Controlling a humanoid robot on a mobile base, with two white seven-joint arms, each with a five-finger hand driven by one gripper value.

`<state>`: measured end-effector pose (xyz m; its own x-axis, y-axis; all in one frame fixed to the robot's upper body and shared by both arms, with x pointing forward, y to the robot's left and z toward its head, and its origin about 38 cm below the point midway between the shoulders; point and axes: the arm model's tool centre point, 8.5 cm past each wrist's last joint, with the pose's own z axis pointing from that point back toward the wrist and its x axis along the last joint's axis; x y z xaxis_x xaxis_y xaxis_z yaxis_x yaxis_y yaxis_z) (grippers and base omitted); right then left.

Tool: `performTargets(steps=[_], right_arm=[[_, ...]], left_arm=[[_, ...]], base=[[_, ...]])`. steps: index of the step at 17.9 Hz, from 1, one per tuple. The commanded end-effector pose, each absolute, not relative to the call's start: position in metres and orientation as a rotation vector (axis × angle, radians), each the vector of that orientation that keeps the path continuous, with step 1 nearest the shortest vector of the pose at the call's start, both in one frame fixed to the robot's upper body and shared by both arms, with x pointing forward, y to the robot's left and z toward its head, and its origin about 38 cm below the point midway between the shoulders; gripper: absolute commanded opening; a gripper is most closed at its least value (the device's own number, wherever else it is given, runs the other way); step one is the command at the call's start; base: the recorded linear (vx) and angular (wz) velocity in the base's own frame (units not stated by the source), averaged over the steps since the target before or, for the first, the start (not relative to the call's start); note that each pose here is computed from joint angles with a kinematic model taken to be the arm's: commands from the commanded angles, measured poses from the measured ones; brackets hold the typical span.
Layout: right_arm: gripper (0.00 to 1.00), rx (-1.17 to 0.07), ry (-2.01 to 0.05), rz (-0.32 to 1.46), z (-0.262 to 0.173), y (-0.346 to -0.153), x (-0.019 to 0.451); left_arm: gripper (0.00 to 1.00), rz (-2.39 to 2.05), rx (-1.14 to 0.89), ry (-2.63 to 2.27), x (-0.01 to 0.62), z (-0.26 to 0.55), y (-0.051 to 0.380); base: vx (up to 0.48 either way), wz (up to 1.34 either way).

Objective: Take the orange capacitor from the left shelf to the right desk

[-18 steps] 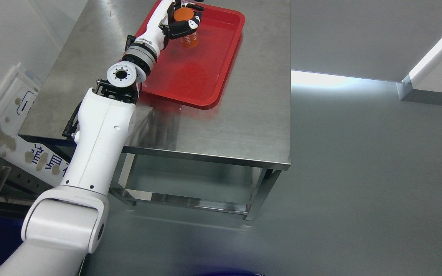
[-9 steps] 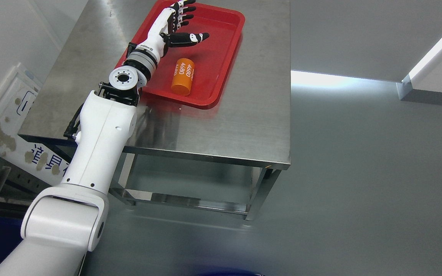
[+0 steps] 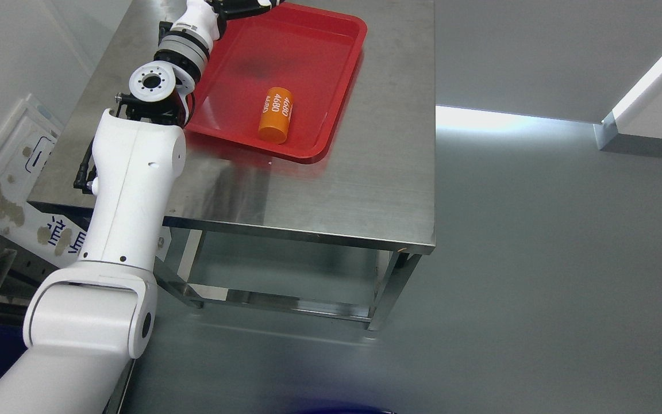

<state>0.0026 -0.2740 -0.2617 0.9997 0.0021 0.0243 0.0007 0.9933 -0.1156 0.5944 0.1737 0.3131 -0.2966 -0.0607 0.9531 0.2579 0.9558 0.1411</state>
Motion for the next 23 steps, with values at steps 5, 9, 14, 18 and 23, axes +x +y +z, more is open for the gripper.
performTargets(steps=[5, 9, 14, 18, 23], right_arm=[[1.0, -0.134, -0.022, -0.006, -0.261, -0.285, -0.004], [1.0, -0.134, -0.022, -0.006, -0.261, -0.285, -0.004], [1.0, -0.134, -0.022, -0.006, -0.261, -0.285, -0.004], [1.0, -0.134, -0.022, -0.006, -0.261, -0.285, -0.004], [1.0, -0.134, -0.022, -0.006, -0.261, -0.285, -0.004]], left_arm=[[1.0, -0.084, -0.092, -1.869, 0.592, 0.299, 0.254], [1.0, -0.107, -0.025, -1.794, 0.585, 0.258, 0.273], [1.0, -0.12, -0.005, -1.804, 0.58, 0.249, 0.276], [1.0, -0.12, 0.001, -1.773, 0.576, 0.231, 0.278], [1.0, -0.125, 0.038, -1.769, 0.573, 0.23, 0.295]], base=[[0.0, 0.0], [0.0, 0.0], [0.0, 0.0], [0.0, 0.0], [0.0, 0.0]])
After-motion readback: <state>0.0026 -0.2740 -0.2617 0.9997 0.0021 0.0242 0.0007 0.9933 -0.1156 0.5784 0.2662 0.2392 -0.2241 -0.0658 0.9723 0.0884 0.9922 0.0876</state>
